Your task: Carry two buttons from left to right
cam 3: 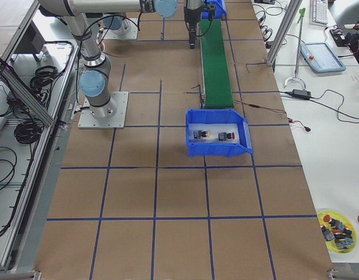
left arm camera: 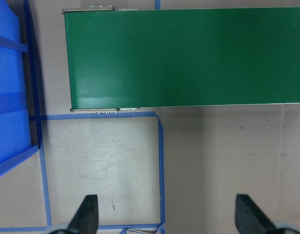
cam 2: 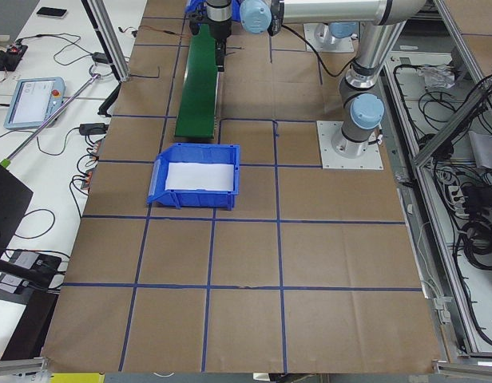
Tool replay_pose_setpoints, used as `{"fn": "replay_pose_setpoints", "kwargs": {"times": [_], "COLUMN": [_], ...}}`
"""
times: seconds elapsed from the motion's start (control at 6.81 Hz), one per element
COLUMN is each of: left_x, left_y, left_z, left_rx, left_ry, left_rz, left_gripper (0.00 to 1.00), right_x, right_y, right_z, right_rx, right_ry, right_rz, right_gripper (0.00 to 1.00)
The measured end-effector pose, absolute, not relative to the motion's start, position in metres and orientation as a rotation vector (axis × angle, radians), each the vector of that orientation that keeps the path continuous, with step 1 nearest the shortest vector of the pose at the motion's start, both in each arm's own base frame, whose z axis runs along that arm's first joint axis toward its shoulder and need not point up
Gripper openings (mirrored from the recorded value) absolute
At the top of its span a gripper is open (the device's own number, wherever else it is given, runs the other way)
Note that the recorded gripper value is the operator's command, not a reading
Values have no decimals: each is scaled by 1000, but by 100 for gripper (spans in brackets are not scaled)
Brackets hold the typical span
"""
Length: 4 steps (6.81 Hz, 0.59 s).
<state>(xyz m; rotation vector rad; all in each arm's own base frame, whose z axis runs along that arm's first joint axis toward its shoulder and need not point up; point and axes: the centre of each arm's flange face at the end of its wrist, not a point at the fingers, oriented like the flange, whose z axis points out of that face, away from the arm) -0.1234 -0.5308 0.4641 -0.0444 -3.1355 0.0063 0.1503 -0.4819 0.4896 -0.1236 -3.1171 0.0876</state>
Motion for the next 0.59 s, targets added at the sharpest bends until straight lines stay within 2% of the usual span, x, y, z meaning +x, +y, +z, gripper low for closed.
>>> {"fn": "replay_pose_setpoints", "kwargs": {"times": [0.59], "left_x": [-124], "left_y": [-531], "left_z": [464], "left_rx": [-44], "left_ry": [-3135], "left_rz": [6], "left_gripper": [100], "right_x": [151], "right_y": [-485], "right_z": [486], "right_rx": [-125], "right_ry": [-3121], "right_rz": [78], "right_gripper": [100]}}
